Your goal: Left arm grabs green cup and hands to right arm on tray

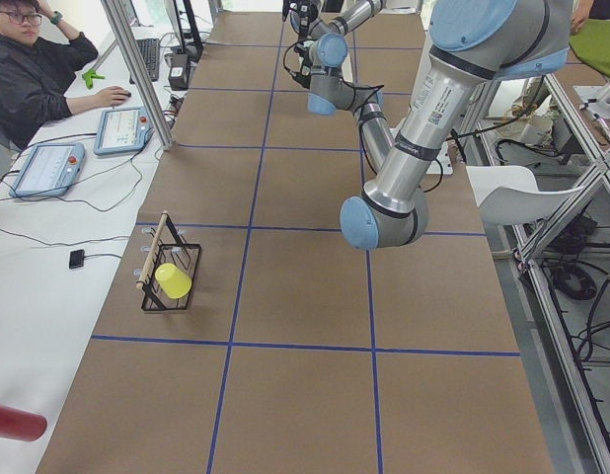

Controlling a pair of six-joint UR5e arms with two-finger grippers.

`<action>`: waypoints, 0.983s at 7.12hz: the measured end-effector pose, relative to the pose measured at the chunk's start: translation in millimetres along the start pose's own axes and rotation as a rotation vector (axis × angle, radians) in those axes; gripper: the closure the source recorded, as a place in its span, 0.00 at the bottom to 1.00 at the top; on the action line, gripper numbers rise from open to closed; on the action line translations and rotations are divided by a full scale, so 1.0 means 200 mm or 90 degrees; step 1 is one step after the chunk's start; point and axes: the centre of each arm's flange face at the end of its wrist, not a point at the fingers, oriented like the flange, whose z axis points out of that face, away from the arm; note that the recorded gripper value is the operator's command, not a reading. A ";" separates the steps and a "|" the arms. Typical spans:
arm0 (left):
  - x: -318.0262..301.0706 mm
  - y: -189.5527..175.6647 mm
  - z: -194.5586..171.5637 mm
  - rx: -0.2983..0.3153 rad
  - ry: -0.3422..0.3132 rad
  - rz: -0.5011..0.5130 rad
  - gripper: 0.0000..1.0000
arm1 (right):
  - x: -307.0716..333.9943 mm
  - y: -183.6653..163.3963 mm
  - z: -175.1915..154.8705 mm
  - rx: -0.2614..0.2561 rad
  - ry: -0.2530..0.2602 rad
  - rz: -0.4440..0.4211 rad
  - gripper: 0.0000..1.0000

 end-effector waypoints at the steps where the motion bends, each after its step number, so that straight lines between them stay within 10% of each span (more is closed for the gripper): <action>1: 0.00 0.00 0.00 -0.002 0.001 -0.001 0.88 | 0.00 0.01 0.01 -0.002 -0.007 -0.001 0.01; 7: 0.02 -0.04 0.02 0.003 0.013 -0.003 0.87 | 0.05 0.11 0.07 -0.032 -0.011 0.018 0.01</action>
